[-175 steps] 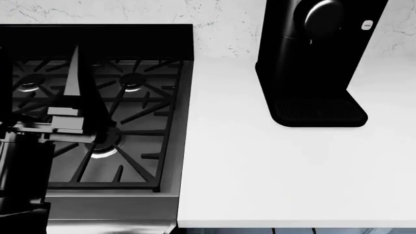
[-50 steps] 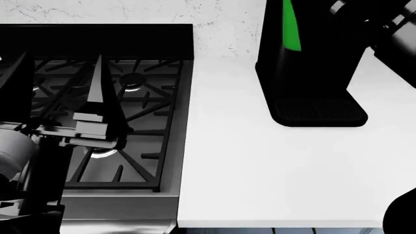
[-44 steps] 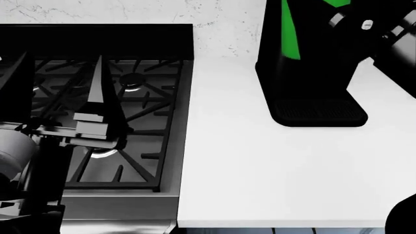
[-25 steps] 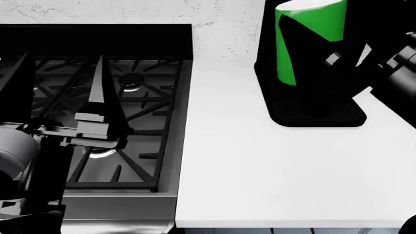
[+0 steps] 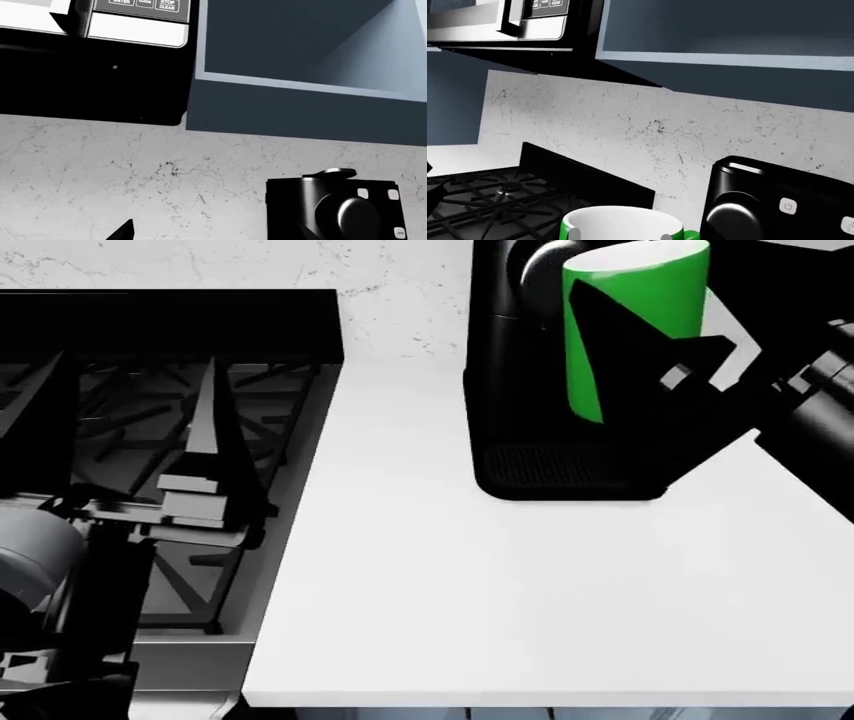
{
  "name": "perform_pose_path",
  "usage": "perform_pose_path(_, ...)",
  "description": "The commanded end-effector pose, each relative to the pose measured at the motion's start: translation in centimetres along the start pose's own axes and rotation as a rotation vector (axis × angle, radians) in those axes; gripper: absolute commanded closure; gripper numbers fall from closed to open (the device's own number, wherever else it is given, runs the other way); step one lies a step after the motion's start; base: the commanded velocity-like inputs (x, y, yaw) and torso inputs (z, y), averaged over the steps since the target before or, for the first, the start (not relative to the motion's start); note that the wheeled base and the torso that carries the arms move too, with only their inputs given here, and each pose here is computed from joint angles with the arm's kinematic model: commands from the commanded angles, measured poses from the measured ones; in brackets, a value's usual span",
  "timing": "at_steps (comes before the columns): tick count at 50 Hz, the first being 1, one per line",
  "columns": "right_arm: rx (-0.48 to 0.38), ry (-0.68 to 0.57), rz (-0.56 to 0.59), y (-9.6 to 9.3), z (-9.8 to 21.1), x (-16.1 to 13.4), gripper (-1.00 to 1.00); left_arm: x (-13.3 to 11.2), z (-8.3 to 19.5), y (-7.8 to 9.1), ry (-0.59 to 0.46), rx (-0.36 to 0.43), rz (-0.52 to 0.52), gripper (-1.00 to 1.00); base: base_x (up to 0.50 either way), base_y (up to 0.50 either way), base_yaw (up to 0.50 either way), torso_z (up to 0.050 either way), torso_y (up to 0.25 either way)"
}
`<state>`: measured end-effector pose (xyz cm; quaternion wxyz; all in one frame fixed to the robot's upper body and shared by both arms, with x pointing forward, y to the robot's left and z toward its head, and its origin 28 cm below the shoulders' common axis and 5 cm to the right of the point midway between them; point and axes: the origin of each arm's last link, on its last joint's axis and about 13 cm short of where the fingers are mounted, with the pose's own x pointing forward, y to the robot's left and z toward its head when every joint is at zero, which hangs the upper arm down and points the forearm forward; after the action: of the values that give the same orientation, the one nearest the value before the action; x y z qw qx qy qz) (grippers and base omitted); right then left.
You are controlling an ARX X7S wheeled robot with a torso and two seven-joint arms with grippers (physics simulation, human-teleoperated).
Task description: Pick the mug from the cabinet, place it under the coffee machine dispenser, and press the start button.
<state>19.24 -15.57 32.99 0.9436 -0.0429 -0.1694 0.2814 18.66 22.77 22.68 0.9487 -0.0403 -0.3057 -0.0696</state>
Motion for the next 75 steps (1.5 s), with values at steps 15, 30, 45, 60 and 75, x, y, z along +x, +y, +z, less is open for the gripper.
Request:
perform_pose_path(15, -0.119, -0.101, -0.107, 2.8, -5.1, -1.5, 1.00, -0.2, 0.0, 0.1, 0.001, -0.001, 0.004, -1.00, 0.00, 0.00, 0.00, 0.000, 0.000)
perform_pose_path(30, -0.085, -0.089, -0.138, 3.7, -7.9, -1.9, 1.00, -0.1, 0.0, 0.0, 0.002, 0.003, -0.004, -1.00, 0.00, 0.00, 0.00, 0.000, 0.000)
perform_pose_path(45, -0.047, -0.110, -0.215, 3.9, -9.7, -0.8, 1.00, -0.3, -0.1, 0.1, 0.006, 0.002, 0.001, -1.00, 0.00, 0.00, 0.00, 0.000, 0.000)
perform_pose_path(60, -0.085, -0.155, -0.271, 3.9, -10.6, 1.2, 1.00, -0.3, -0.1, 0.1, 0.006, 0.003, 0.005, -1.00, 0.00, 0.00, 0.00, 0.000, 0.001)
perform_pose_path(75, -0.087, -0.153, -0.277, 3.9, -11.7, 3.2, 1.00, -0.3, 0.1, 0.2, -0.006, 0.002, -0.002, -1.00, 0.00, 0.00, 0.00, 0.000, 0.000)
